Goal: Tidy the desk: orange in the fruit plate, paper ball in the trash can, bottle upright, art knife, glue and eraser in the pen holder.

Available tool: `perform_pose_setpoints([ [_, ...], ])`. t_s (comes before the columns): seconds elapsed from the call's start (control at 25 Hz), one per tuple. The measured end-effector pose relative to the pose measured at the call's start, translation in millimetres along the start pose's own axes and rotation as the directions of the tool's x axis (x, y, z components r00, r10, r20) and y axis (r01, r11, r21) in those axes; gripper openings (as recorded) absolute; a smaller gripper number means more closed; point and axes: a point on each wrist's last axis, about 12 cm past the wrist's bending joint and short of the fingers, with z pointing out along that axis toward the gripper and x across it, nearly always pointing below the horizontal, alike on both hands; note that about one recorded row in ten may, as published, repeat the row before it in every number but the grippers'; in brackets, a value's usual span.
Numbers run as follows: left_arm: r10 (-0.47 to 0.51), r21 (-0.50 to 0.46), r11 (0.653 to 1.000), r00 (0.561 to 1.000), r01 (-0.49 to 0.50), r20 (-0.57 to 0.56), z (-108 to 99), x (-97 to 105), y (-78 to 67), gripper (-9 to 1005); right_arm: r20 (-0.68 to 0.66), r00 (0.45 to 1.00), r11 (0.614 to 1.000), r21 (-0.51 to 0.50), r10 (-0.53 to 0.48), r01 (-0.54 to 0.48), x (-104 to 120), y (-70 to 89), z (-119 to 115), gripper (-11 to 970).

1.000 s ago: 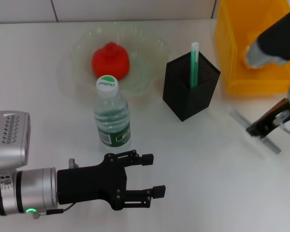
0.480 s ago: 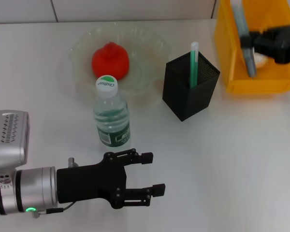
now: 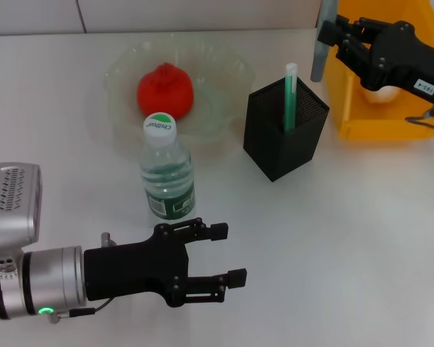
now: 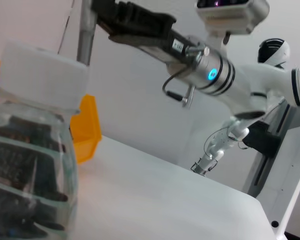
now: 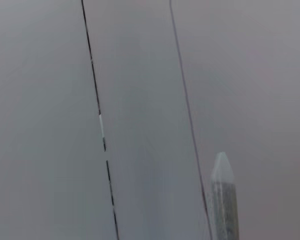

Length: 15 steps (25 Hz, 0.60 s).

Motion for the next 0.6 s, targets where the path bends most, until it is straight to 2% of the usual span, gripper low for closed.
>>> perform_pose_setpoints([
  [0.2,0.004,-0.004,1.0,1.0,-0.004,0.001,0.7,-1.1,1.2,824,-0.013,1.0,1.0,0.011,0.013,-0.013,10.9,1.3,3.5,137],
  [0.4,0.006,-0.002,1.0,1.0,-0.006,-0.001,1.2,-1.4,1.5,824,-0.017,0.999,1.0,0.012,0.028,-0.028,12.0,1.4,3.0,147],
  [0.56,0.006,0.001,1.0,1.0,-0.006,0.001,1.3,-1.6,1.3,824,-0.012,0.999,0.999,0.005,0.036,-0.036,10.9,2.3,1.2,292],
  [0.6,0.006,0.002,1.0,1.0,-0.006,0.002,1.2,-1.9,1.1,824,-0.001,0.999,0.998,-0.025,0.05,-0.05,6.2,4.3,-1.3,328],
])
